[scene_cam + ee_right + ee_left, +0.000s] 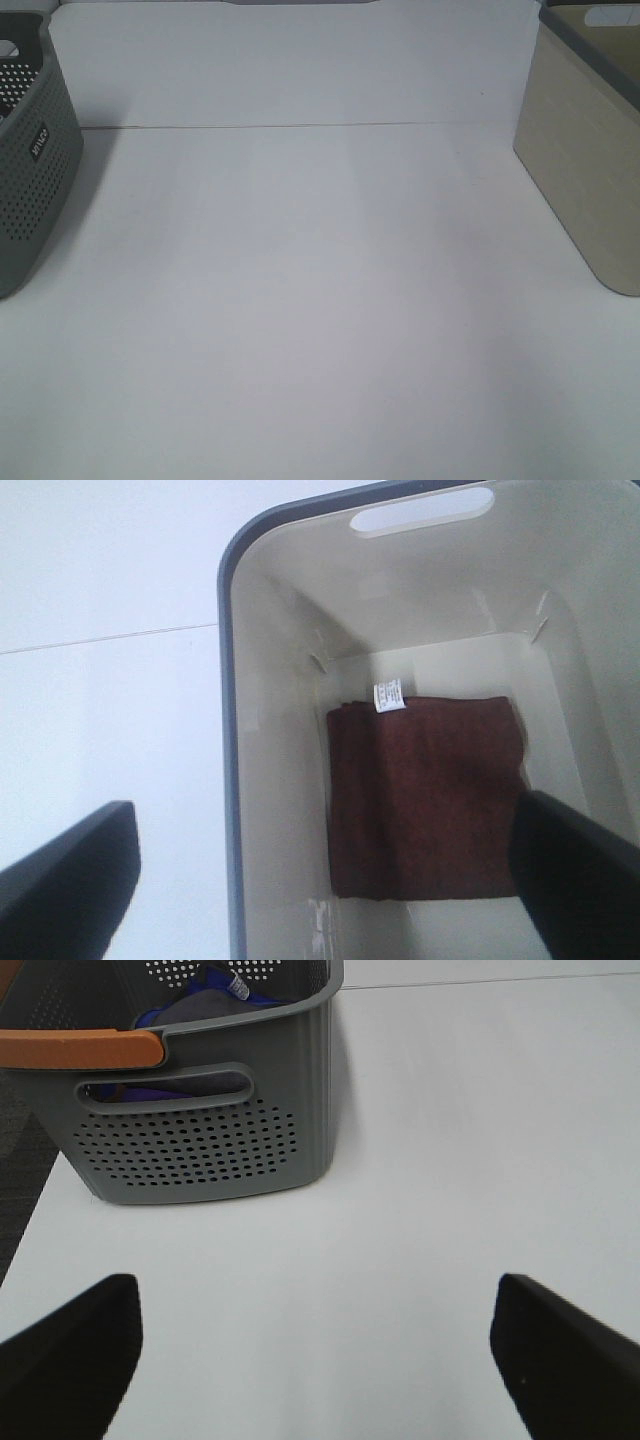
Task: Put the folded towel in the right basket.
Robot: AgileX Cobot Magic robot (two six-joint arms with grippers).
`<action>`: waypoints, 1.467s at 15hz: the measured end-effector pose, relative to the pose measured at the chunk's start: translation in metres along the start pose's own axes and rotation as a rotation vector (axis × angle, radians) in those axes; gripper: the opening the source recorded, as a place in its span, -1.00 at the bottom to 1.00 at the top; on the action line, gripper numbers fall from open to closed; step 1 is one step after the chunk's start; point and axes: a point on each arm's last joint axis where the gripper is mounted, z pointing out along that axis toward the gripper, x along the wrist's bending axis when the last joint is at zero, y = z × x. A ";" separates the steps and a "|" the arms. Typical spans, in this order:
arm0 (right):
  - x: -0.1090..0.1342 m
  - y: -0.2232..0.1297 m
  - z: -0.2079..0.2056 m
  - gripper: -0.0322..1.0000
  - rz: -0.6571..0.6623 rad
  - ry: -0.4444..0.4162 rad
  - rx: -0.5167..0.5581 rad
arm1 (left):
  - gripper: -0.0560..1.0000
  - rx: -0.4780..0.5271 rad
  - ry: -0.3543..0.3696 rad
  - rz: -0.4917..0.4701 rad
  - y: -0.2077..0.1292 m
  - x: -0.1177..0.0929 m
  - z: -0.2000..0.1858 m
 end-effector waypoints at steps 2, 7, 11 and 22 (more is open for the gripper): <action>0.010 -0.016 -0.019 0.92 -0.009 0.002 0.020 | 0.77 0.000 0.000 0.000 0.000 0.000 0.000; 0.035 -0.086 -0.070 0.92 -0.060 -0.003 0.092 | 0.77 0.000 0.000 0.000 0.000 0.000 0.000; 0.042 -0.156 -0.094 0.92 -0.060 -0.026 0.160 | 0.77 0.000 0.000 0.000 0.000 0.000 0.000; 0.066 -0.367 -0.165 0.92 -0.285 0.015 -0.118 | 0.77 0.000 0.000 0.000 0.000 0.000 0.000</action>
